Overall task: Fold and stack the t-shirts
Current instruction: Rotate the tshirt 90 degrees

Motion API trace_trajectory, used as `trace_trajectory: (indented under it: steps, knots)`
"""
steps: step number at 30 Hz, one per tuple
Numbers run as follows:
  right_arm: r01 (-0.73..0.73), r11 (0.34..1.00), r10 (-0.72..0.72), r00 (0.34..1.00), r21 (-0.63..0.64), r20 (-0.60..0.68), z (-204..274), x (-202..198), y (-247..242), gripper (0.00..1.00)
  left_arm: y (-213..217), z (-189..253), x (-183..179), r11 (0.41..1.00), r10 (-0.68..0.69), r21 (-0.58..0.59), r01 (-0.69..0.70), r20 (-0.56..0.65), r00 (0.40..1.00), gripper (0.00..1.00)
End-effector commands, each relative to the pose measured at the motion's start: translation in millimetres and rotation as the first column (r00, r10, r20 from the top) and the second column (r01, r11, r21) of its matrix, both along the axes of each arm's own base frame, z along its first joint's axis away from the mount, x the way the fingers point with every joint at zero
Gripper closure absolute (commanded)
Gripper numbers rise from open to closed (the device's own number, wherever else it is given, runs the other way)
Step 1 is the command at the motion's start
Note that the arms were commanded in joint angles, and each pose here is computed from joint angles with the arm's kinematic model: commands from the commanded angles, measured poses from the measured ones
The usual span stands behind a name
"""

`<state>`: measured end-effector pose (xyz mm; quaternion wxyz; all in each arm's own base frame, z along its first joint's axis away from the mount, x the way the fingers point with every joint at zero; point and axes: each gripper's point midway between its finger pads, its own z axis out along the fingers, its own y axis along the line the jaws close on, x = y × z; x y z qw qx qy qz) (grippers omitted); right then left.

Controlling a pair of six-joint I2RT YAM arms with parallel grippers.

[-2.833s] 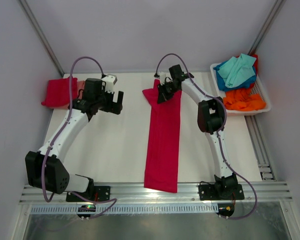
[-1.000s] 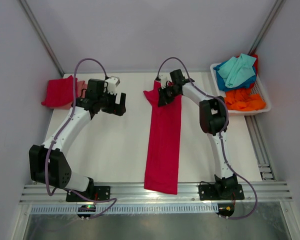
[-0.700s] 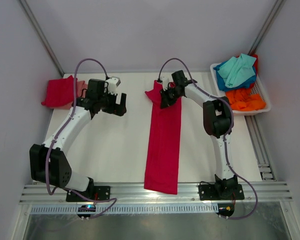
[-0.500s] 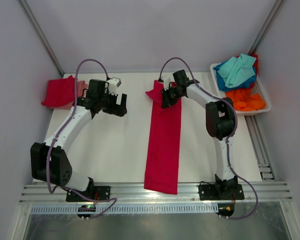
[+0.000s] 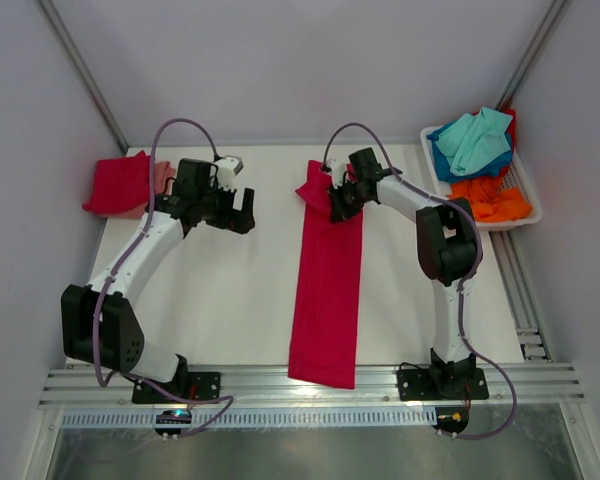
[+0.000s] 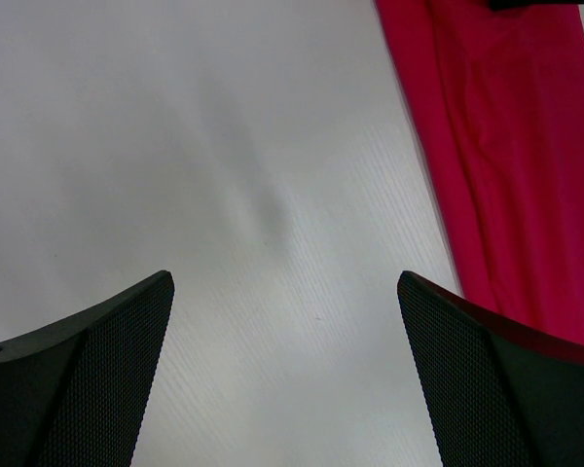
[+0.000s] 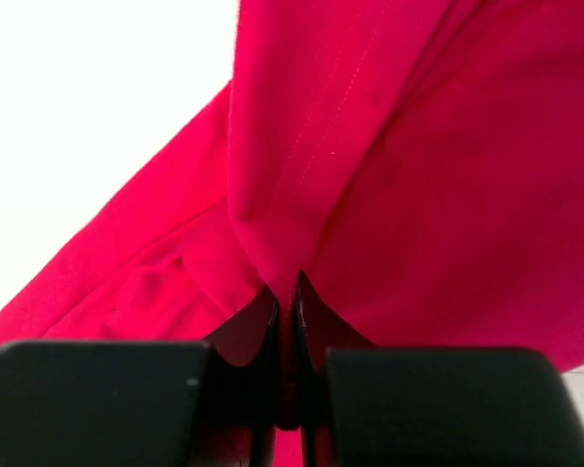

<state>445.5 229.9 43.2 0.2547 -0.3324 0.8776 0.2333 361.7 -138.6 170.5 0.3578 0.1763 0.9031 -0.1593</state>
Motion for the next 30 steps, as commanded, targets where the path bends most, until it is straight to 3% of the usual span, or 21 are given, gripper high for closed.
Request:
trace_trajectory:
  steps: [1, 6, 7, 8, 9, 15, 23, 30]
  knots:
    - [0.031, 1.0, -0.03, 0.99, -0.004, 0.136, 36.8, 15.8, -2.6, 0.91, -3.2, 15.2, 4.0, 1.0, -0.019, -0.018, 0.02, 0.032, 0.999, 0.01]
    - [0.026, 1.0, -0.024, 0.99, -0.014, 0.137, 34.5, 14.3, -3.5, 0.88, -2.9, 14.9, 3.5, 1.0, -0.021, -0.019, 0.022, 0.03, 0.999, 0.01]
    - [0.026, 1.0, -0.024, 0.989, -0.012, 0.143, 35.9, 15.0, -3.3, 0.82, -3.4, 14.9, 3.3, 1.0, -0.024, -0.018, 0.024, 0.03, 0.999, 0.01]
    - [0.023, 1.0, -0.022, 0.988, -0.006, 0.153, 40.0, 17.4, -2.0, 0.56, -3.3, 14.4, 3.4, 0.999, -0.024, -0.02, 0.025, 0.028, 0.999, 0.01]
    - [0.022, 1.0, -0.021, 0.988, -0.007, 0.153, 42.6, 18.0, -1.8, 0.41, -3.1, 14.4, 3.5, 1.0, -0.023, -0.019, 0.024, 0.028, 0.999, 0.01]
    - [-0.028, 0.999, 0.021, 0.986, 0.039, 0.163, 66.1, 31.2, 13.3, 0.14, -4.2, 11.6, 4.1, 0.999, -0.029, -0.02, 0.029, 0.019, 0.999, 0.01]
    - [-0.076, 0.989, 0.052, 0.982, 0.129, 0.183, 92.3, 55.1, 39.6, 0.12, -3.2, 10.4, 5.1, 1.0, -0.023, -0.013, 0.024, 0.013, 1.0, 0.01]
    - [-0.113, 0.977, 0.098, 0.991, 0.179, 0.091, 75.0, 53.1, 59.9, 0.12, -2.1, 7.9, 7.3, 1.0, -0.017, -0.004, 0.017, 0.002, 1.0, 0.01]
